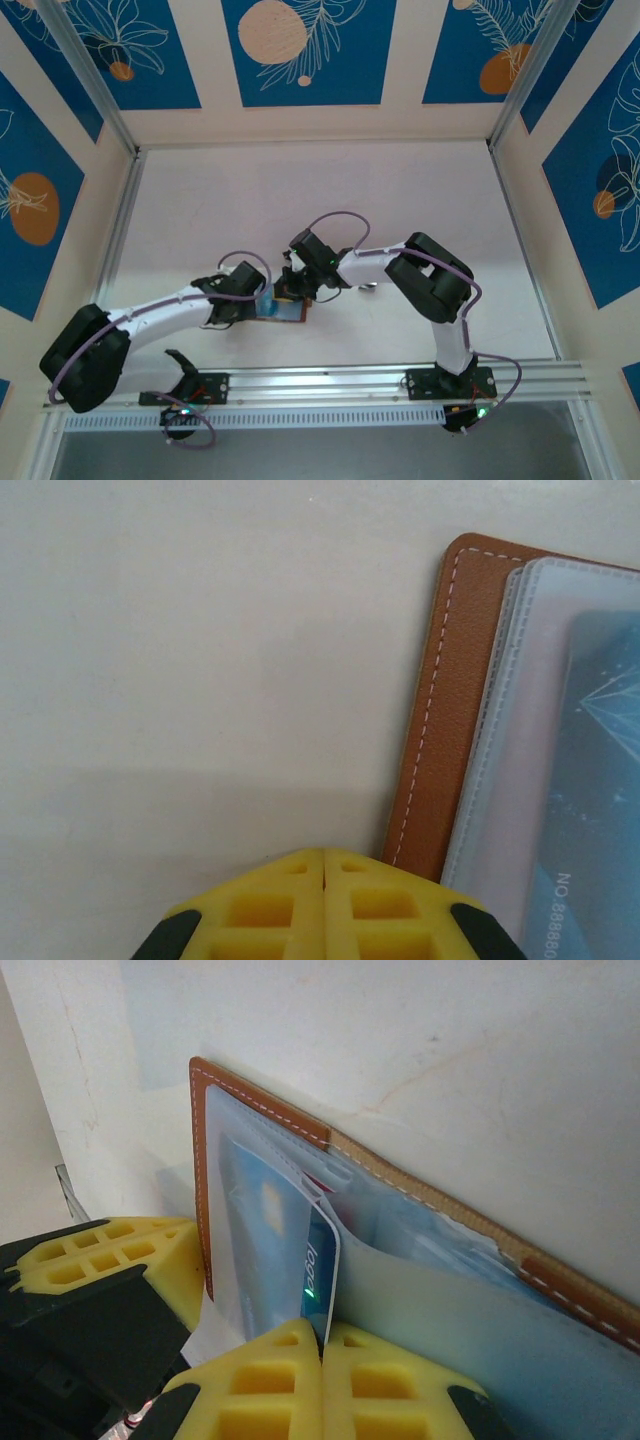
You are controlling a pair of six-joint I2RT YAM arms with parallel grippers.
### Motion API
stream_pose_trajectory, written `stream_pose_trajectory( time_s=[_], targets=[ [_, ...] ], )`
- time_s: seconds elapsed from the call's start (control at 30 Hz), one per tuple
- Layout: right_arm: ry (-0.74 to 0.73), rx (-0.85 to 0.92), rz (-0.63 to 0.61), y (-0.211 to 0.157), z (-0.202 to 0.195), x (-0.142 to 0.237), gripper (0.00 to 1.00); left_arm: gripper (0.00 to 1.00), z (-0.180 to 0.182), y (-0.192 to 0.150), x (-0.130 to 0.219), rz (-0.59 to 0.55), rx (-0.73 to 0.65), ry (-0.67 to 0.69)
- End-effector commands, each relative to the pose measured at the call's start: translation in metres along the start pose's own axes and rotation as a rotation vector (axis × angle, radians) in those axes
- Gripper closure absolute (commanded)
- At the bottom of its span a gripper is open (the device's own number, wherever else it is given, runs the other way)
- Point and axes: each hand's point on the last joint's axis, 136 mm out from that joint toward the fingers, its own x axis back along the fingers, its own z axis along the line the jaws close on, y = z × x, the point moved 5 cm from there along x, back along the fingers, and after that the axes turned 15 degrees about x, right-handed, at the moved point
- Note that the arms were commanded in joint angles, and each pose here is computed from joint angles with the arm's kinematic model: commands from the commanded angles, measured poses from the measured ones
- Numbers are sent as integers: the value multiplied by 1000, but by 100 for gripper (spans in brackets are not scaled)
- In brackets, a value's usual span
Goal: Put the credit cards into the card holder
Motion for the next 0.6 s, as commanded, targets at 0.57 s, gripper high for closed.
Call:
stream_pose_trajectory(
  time_s=[0.57],
  targets=[
    [-121,-7,182,-28,1,-14,80,94,-28,-10,1,64,39,-130]
  ],
)
